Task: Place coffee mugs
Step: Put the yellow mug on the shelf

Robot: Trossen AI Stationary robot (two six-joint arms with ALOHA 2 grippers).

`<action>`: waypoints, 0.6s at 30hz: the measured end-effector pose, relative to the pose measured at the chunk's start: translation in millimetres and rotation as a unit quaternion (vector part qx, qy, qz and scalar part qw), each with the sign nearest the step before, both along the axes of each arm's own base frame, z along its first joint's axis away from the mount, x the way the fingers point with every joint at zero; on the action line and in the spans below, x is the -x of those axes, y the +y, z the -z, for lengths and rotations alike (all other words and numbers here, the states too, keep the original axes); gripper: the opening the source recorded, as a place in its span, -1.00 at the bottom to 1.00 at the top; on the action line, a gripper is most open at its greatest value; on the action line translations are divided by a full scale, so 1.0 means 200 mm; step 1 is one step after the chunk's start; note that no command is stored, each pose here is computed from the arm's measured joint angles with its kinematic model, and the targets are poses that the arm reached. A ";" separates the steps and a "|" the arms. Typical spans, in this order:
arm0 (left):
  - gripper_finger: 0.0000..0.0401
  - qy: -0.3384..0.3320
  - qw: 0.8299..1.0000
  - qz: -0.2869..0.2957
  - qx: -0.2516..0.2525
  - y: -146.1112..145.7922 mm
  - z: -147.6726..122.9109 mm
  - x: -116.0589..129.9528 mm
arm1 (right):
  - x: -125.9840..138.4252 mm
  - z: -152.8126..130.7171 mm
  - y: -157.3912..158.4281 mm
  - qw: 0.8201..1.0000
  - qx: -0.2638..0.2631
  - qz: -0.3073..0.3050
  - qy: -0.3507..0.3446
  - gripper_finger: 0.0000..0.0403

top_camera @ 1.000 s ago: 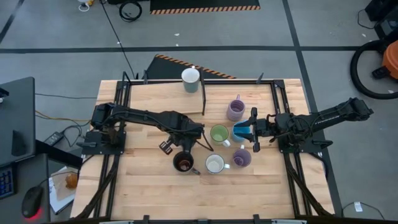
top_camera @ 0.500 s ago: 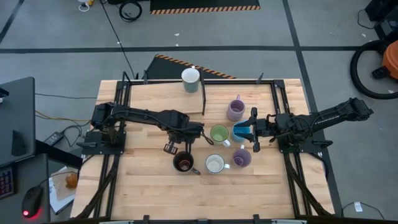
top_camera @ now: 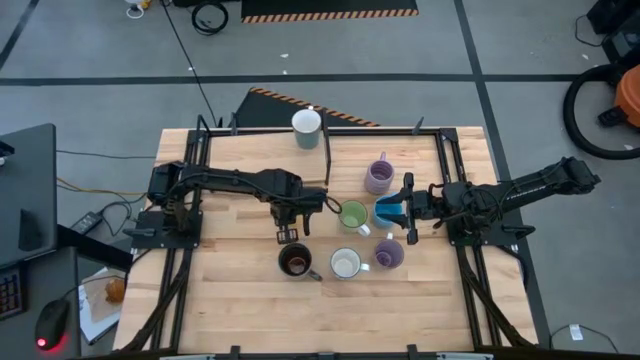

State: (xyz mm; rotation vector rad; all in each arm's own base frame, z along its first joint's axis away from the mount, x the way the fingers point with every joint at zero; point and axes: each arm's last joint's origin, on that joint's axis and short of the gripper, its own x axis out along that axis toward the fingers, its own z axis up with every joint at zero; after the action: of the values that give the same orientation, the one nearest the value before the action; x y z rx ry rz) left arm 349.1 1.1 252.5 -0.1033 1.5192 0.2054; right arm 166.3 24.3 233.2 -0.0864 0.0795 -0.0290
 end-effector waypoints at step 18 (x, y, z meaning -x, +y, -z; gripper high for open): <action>-0.90 -0.007 0.975 -0.218 0.041 0.17 -0.10 0.01 | 0.00 0.00 0.00 1.000 0.006 0.001 -0.003 -0.22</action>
State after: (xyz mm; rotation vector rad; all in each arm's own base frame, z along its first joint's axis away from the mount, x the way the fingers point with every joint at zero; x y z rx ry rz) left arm 346.9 34.8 272.4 -0.5059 1.4765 0.4910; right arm 166.4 24.1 233.9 -0.0975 0.0727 -0.0325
